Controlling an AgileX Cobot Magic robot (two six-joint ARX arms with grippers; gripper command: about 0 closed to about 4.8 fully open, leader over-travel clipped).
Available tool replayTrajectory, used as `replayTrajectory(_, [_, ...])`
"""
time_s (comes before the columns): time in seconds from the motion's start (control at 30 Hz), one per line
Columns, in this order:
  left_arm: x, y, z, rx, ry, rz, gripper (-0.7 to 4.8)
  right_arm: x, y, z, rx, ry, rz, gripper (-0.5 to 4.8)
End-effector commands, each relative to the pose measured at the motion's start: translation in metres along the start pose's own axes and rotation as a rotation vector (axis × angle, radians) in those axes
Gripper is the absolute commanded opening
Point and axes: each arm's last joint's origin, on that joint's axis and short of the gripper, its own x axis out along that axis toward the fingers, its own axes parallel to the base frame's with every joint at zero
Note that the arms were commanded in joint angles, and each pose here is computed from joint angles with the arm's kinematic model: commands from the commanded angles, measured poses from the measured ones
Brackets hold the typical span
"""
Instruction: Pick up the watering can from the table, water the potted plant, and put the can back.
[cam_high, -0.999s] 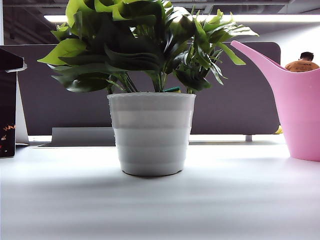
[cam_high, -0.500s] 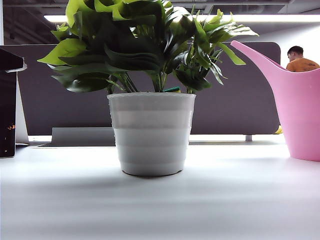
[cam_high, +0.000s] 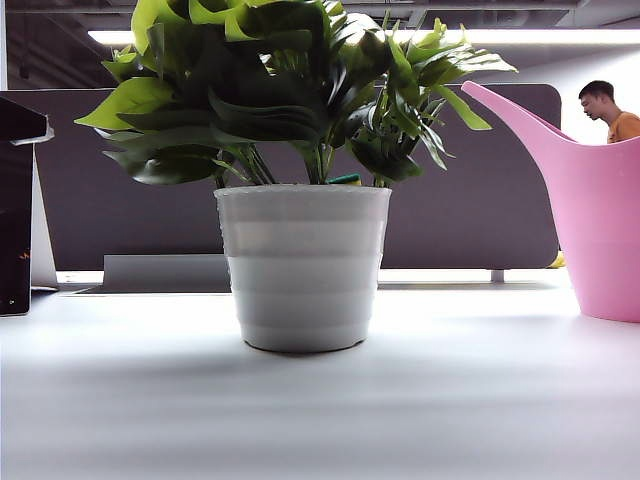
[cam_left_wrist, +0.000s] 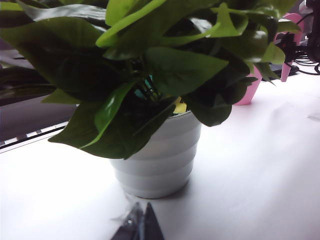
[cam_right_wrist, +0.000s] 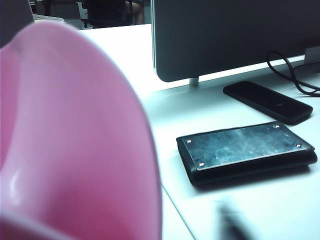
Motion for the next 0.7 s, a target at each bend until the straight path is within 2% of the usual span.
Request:
replayTrajectory(0.03, [0.0,0.0,0.002,0.001,-0.013,-0.002,-0.05,0.001,0.001,0.004,0.008,-0.032,0.006,1.85])
replayTrajectory(0.1, [0.0,0.0,0.002,0.001,-0.013,-0.001,-0.05,0.001,0.0,0.004,0.008,-0.031,0.005,0.93])
replayTrajectory(0.2, [0.0,0.0,0.002,0.001,-0.013,-0.001,-0.05,0.001,0.0,0.005,0.008,-0.032,0.005,0.03])
replayTrajectory(0.47, [0.0,0.0,0.002,0.001,-0.013,-0.001,-0.05,-0.003,0.0,0.011,0.014,-0.057,0.007,-0.06])
replayTrajectory(0.7, [0.0,0.0,0.002,0.001,-0.013,-0.001,-0.05,-0.02,-0.002,0.042,0.029,-0.12,0.01,-0.06])
